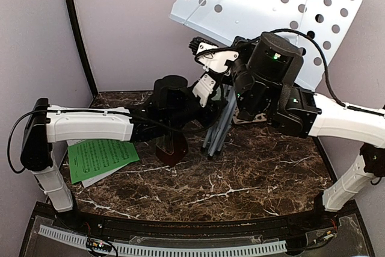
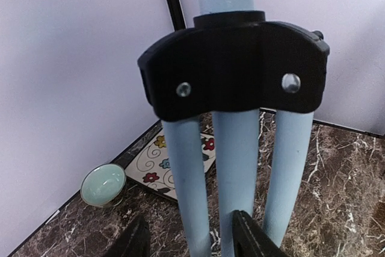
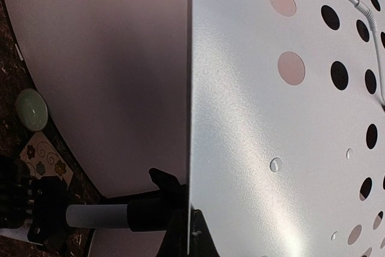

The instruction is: Set up the instrument practice props

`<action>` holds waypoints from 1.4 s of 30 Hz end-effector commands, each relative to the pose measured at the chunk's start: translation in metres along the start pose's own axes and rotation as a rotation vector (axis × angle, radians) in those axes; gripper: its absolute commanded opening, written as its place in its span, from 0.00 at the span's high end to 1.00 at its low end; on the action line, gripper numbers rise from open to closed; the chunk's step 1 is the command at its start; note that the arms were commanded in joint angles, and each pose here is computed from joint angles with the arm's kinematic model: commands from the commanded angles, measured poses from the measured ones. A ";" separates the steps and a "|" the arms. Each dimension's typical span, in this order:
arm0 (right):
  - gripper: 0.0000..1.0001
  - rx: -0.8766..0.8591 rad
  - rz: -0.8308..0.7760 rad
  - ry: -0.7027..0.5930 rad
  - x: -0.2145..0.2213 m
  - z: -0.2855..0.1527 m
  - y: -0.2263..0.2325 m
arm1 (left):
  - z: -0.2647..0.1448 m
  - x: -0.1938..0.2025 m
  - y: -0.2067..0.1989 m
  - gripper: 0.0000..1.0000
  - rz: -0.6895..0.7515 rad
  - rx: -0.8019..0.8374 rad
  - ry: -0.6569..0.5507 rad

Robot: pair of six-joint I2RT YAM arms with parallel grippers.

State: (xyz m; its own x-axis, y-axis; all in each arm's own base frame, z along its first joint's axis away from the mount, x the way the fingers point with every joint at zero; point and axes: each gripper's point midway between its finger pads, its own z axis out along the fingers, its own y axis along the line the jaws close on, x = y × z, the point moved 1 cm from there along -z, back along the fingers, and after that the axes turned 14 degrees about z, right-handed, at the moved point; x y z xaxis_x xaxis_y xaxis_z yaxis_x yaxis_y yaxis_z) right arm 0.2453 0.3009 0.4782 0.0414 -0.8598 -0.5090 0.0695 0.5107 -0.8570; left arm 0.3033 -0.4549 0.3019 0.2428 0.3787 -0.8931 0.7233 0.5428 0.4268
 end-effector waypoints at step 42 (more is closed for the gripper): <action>1.00 0.008 0.277 -0.081 -0.012 -0.016 -0.048 | 0.046 0.006 0.008 0.93 0.201 -0.205 0.044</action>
State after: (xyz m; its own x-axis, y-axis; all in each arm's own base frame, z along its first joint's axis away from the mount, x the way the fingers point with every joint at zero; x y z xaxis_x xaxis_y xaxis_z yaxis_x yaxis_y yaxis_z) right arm 0.2416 0.3066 0.4568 0.0171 -0.8675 -0.4971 0.0422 0.4974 -0.8665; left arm 0.3380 -0.4835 0.2811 0.2572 0.4885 -0.8338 0.5658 0.6234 0.5397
